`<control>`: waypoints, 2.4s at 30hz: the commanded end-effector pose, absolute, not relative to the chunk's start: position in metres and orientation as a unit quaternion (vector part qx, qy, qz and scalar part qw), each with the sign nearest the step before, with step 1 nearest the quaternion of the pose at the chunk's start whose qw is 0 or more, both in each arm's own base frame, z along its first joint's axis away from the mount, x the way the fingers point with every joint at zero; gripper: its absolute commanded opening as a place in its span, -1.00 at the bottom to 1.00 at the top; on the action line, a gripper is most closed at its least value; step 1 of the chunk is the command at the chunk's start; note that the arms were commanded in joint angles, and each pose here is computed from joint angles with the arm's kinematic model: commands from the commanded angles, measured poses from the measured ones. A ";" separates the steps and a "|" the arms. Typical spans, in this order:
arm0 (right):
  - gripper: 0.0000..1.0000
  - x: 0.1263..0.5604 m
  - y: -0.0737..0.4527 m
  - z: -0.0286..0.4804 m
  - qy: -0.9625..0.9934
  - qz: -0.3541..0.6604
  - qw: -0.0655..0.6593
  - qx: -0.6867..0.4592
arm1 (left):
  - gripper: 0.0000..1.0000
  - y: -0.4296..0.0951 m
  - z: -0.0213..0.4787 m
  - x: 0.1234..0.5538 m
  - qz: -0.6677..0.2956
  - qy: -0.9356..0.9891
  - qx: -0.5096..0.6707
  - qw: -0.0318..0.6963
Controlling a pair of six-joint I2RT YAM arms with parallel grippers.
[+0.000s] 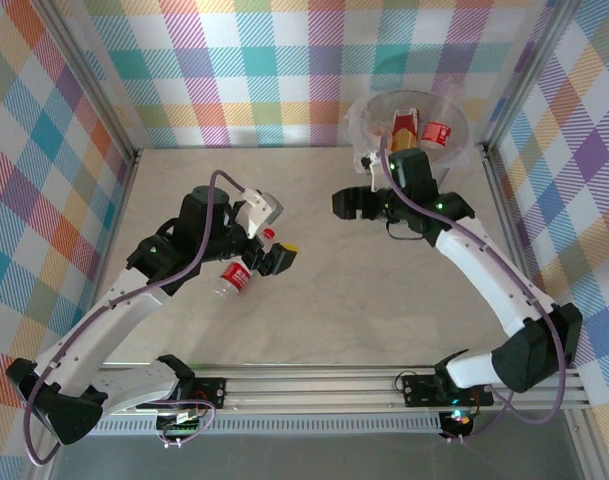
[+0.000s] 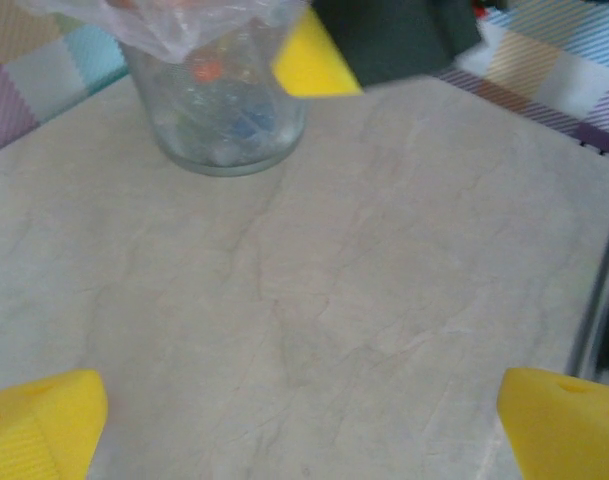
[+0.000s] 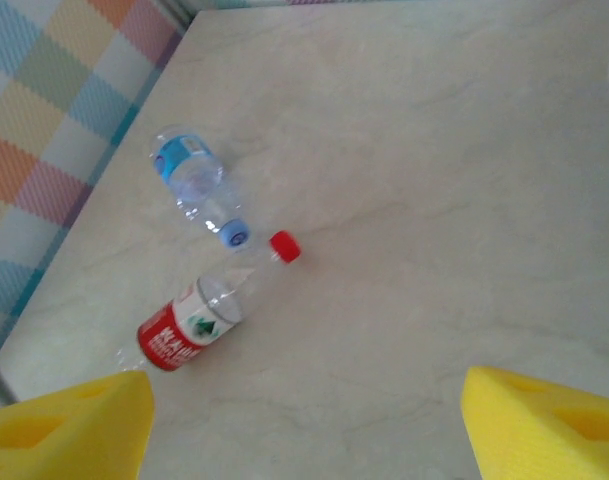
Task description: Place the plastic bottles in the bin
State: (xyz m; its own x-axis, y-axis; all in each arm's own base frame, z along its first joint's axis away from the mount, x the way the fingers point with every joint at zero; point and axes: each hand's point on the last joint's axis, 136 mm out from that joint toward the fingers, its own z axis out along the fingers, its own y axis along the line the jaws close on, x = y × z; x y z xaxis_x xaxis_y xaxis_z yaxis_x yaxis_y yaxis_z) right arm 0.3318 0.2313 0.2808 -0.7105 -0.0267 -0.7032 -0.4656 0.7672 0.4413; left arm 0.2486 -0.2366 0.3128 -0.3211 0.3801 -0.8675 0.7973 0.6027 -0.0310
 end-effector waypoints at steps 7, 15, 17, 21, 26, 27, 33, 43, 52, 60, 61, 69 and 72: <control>0.63 0.280 0.238 0.280 0.845 0.392 0.330 -0.155 | 1.00 -0.187 0.285 0.268 -0.113 0.874 0.258 0.396; 0.71 0.232 0.245 0.282 0.815 0.464 0.287 -0.196 | 1.00 -0.150 0.227 0.261 -0.024 0.942 0.176 0.284; 0.75 0.220 0.247 0.284 0.805 0.481 0.275 -0.213 | 1.00 -0.141 0.211 0.261 0.004 0.953 0.168 0.251; 0.92 0.203 0.246 0.287 0.792 0.500 0.264 -0.232 | 1.00 -0.132 0.183 0.264 0.018 0.970 0.149 0.189; 0.99 0.196 0.245 0.282 0.790 0.504 0.258 -0.236 | 1.00 -0.122 0.155 0.270 0.014 0.981 0.139 0.138; 0.99 0.197 0.245 0.279 0.791 0.502 0.259 -0.235 | 1.00 -0.121 0.149 0.270 0.013 0.982 0.140 0.126; 0.99 0.200 0.244 0.267 0.802 0.493 0.251 -0.225 | 0.94 -0.118 0.118 0.268 -0.014 0.987 0.147 0.060; 0.99 0.205 0.241 0.252 0.816 0.478 0.248 -0.209 | 0.86 -0.100 0.077 0.274 0.024 0.991 0.129 0.002; 0.99 0.212 0.241 0.241 0.828 0.466 0.238 -0.200 | 0.70 -0.098 0.053 0.273 0.036 0.991 0.129 -0.028; 0.99 0.215 0.241 0.233 0.832 0.465 0.234 -0.193 | 0.61 -0.099 0.039 0.267 0.035 0.990 0.123 -0.056; 0.99 0.215 0.241 0.232 0.833 0.464 0.233 -0.192 | 0.60 -0.099 0.038 0.266 0.036 0.990 0.123 -0.058; 0.99 0.217 0.240 0.230 0.838 0.457 0.233 -0.185 | 0.45 -0.105 0.034 0.261 0.038 0.989 0.130 -0.065; 0.99 0.226 0.233 0.223 0.852 0.434 0.246 -0.158 | 0.34 -0.110 0.034 0.259 0.037 0.988 0.133 -0.064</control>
State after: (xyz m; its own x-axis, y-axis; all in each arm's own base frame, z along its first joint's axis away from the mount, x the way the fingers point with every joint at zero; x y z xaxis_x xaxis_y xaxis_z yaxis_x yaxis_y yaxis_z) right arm 0.2197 0.2368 0.2280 -0.8280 -0.0896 -0.5535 -0.5089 0.5345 0.6748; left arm 0.2660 -0.1049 0.0391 -0.9591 0.2592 0.1137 0.2673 0.9616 0.0627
